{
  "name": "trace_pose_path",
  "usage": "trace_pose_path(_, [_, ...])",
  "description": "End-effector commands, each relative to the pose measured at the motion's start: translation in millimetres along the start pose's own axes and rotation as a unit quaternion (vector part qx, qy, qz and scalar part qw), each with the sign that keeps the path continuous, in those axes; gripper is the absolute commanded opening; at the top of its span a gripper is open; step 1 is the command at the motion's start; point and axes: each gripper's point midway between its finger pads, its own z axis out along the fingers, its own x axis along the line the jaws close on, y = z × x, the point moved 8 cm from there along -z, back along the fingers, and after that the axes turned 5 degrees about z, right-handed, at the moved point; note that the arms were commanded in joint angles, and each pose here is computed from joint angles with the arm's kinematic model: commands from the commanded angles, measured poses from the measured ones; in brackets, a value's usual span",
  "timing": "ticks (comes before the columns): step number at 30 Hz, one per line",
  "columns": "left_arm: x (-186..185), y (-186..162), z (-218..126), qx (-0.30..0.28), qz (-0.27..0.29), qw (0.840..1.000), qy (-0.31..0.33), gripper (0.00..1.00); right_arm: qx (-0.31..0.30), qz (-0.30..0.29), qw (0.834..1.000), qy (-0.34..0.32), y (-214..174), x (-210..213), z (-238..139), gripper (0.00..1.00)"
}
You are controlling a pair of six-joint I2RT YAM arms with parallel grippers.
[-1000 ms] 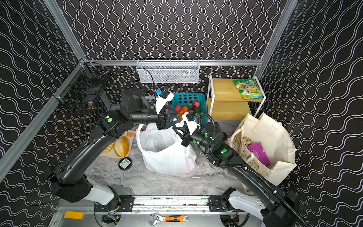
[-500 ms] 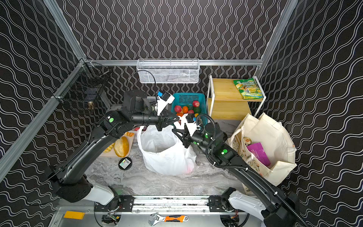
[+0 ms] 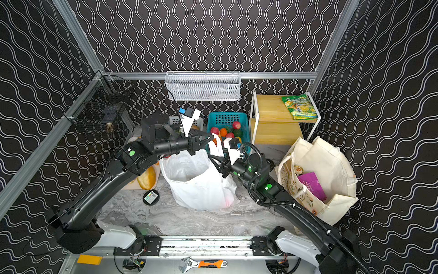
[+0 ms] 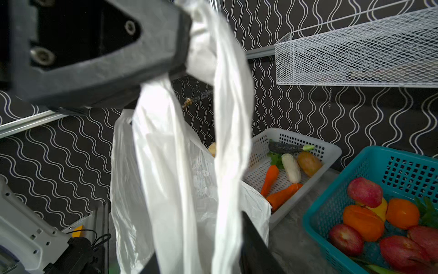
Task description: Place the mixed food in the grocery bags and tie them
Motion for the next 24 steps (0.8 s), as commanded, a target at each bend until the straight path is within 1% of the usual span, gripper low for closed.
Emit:
trace_pose_path(1, [-1.3,8.6,-0.6,-0.028,-0.005,1.000,-0.001,0.00,-0.041,-0.001,0.999,-0.031,11.7,-2.2,-5.3,0.22])
trace_pose_path(3, [-1.5,8.8,0.8,-0.030,-0.009,0.999,-0.006,0.00,-0.042,-0.006,0.998,-0.038,12.2,-3.1,-6.1,0.16])
trace_pose_path(5, [-2.0,9.1,1.6,-0.031,-0.010,0.999,-0.010,0.00,-0.041,-0.014,0.999,-0.024,15.3,0.8,-6.0,0.10])
trace_pose_path(7, [-2.0,9.3,1.0,-0.031,-0.009,0.999,-0.008,0.00,-0.040,-0.016,0.999,-0.017,16.3,2.5,-5.6,0.07])
trace_pose_path(9, [-1.5,9.5,-0.7,-0.033,-0.007,0.999,-0.003,0.00,-0.032,-0.020,0.999,-0.017,14.7,2.8,-4.9,0.08])
trace_pose_path(11, [-1.9,9.5,-1.0,-0.032,-0.007,0.999,-0.004,0.00,-0.025,-0.019,0.999,-0.015,13.2,2.4,-3.7,0.18])
trace_pose_path(13, [-2.2,8.7,0.5,-0.029,-0.009,1.000,-0.009,0.00,-0.023,-0.017,1.000,0.000,14.1,4.9,-1.4,0.24])
trace_pose_path(14, [-1.8,7.9,1.4,-0.027,-0.010,1.000,-0.009,0.00,-0.024,-0.011,1.000,0.006,15.6,5.7,0.6,0.29])
trace_pose_path(15, [-1.4,8.0,1.9,-0.027,-0.011,1.000,-0.009,0.00,-0.024,-0.005,1.000,0.008,15.8,6.0,2.7,0.33])
trace_pose_path(17, [-0.8,7.5,2.6,-0.028,-0.014,0.999,-0.008,0.00,-0.029,0.002,1.000,0.001,16.9,7.5,7.1,0.38])
trace_pose_path(19, [-0.4,7.3,3.0,-0.029,-0.016,0.999,-0.006,0.00,-0.035,0.004,0.999,-0.017,15.8,8.6,11.1,0.47])
trace_pose_path(21, [0.5,8.4,2.1,-0.032,-0.017,0.999,0.000,0.00,-0.044,-0.003,0.998,-0.045,14.6,10.8,12.4,0.51])
trace_pose_path(24, [1.2,8.0,1.5,-0.032,-0.021,0.999,0.005,0.00,-0.055,-0.021,0.992,-0.108,12.0,8.9,10.7,0.51])
